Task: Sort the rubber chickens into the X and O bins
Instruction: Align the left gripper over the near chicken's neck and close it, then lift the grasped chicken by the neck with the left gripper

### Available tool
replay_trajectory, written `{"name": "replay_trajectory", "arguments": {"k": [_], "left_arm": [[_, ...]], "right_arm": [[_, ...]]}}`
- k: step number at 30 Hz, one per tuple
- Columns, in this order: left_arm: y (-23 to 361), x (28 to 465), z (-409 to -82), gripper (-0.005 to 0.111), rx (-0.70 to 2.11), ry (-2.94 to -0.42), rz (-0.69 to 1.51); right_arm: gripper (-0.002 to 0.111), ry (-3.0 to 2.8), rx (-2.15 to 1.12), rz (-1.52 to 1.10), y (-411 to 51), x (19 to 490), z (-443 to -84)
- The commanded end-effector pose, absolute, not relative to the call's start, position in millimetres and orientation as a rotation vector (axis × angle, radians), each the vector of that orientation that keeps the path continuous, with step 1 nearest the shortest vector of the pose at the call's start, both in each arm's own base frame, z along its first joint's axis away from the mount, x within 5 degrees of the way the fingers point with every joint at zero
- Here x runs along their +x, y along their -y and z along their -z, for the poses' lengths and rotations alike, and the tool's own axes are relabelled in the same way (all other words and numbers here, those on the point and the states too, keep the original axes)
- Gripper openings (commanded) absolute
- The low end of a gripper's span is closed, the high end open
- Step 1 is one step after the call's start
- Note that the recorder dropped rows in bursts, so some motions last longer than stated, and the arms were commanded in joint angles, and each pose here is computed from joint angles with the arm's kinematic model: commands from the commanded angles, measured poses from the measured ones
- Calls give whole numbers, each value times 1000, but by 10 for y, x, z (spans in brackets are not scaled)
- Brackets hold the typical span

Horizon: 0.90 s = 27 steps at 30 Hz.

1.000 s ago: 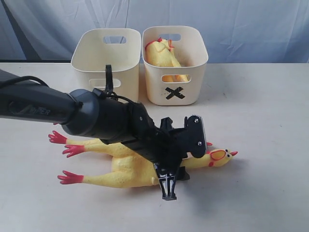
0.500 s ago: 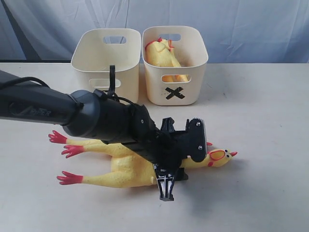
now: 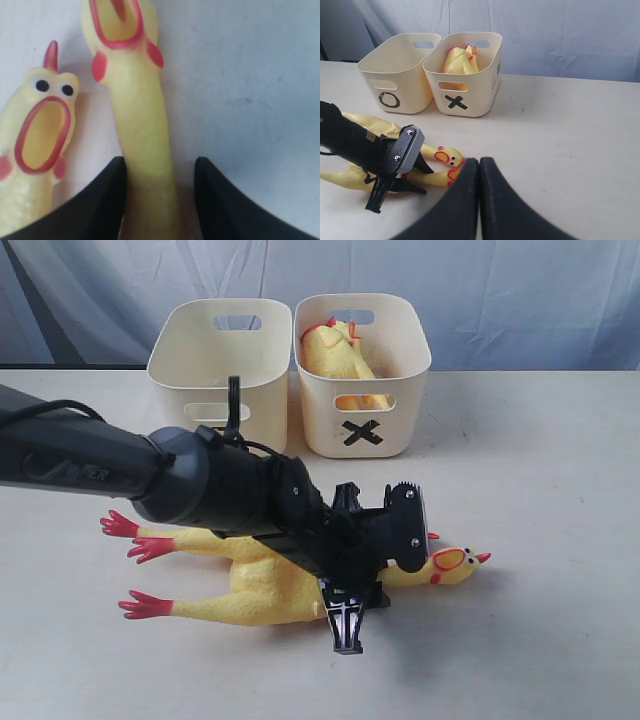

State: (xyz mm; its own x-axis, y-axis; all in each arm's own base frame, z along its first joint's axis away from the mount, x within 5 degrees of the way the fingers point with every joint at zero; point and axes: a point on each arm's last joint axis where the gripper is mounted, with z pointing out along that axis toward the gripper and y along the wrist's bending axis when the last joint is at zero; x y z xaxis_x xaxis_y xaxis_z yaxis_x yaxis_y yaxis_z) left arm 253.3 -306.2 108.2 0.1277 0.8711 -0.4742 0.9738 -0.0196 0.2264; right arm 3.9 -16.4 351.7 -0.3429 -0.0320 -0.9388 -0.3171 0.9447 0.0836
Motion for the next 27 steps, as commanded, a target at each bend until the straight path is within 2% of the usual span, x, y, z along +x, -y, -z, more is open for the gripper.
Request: {"name": "replay_trajectory", "arguments": {"k": [1, 16, 27], "left_arm": [[2998, 2442, -887, 0, 2039, -1814, 330], [2976, 2324, -1358, 0, 1990, -1855, 461], [2945, 2305, -1837, 0, 1879, -1780, 450]], "right_arm": [[0, -1905, -255, -290, 168, 35, -3506], [0, -1905, -255, -290, 168, 35, -3506], [0, -1905, -255, -290, 168, 35, -3506]]}}
